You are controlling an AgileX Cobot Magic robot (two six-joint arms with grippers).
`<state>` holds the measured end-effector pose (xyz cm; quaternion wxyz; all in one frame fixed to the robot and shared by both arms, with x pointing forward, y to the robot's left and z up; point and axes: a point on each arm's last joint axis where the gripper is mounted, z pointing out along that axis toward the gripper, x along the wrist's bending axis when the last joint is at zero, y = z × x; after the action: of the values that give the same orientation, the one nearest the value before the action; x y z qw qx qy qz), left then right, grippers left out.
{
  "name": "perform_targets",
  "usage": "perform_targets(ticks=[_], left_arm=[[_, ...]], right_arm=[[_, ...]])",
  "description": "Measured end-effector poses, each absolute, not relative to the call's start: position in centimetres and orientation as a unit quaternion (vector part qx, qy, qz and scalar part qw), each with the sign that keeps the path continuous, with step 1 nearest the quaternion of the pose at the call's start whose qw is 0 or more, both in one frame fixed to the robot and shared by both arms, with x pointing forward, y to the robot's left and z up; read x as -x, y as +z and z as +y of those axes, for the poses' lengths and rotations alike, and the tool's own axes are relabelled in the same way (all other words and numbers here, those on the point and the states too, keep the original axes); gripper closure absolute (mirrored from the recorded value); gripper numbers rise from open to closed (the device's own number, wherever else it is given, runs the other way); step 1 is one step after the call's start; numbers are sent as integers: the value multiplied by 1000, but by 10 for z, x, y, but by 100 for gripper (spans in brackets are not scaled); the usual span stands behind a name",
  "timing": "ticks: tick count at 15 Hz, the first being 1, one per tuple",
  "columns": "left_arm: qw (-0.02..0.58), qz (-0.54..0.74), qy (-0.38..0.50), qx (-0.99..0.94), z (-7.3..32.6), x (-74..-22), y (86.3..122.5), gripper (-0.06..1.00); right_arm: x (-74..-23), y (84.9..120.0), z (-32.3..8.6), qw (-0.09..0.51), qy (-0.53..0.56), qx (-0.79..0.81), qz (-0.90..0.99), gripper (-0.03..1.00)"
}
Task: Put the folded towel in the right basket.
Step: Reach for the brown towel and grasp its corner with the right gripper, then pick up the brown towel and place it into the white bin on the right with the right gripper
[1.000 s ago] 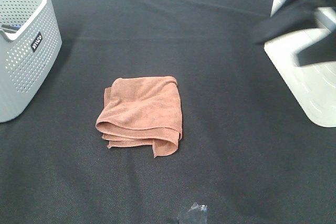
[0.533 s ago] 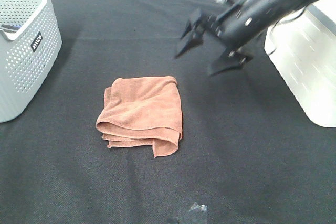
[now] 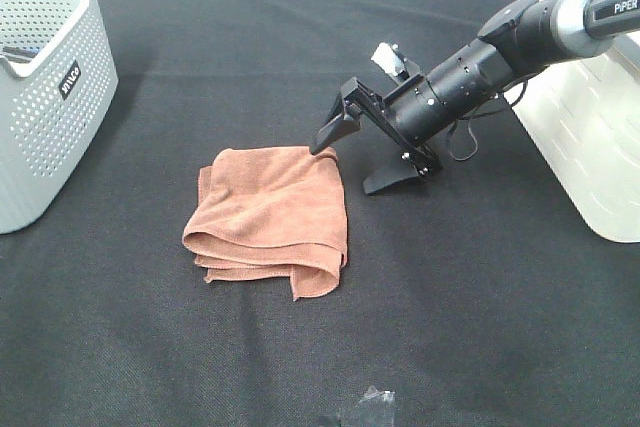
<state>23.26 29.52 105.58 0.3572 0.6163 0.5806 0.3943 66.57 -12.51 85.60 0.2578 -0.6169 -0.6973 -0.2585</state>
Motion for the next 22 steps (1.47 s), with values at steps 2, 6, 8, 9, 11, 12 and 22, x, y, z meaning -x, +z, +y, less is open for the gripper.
perform_targets(ticks=[2,6,8,9,11,12,22], left_arm=[[357,580,395,-617,295,-233,1056,-5],[357,580,395,-617,295,-233,1056,-5],[357,580,395,-617,295,-233,1056,-5],[357,580,395,-617,295,-233,1056,-5],[357,580,395,-617,295,-233,1056,-5],[357,580,395,-617,295,-233,1056,-5],[357,580,395,-617,295,-233,1056,-5]], right_arm=[[-665,853,-121,258,-254,613,-703,0],[-645,845,-62,244,-257,582,-732,4],[-629,843,-25,220,-266,563,-751,17],[-626,841,-17,211,-267,559,-756,27],[-623,833,-13,205,-263,559,-759,74],[-623,834,-13,203,-264,558,-760,76],[-678,1093,-78,46,-395,451,-799,76]])
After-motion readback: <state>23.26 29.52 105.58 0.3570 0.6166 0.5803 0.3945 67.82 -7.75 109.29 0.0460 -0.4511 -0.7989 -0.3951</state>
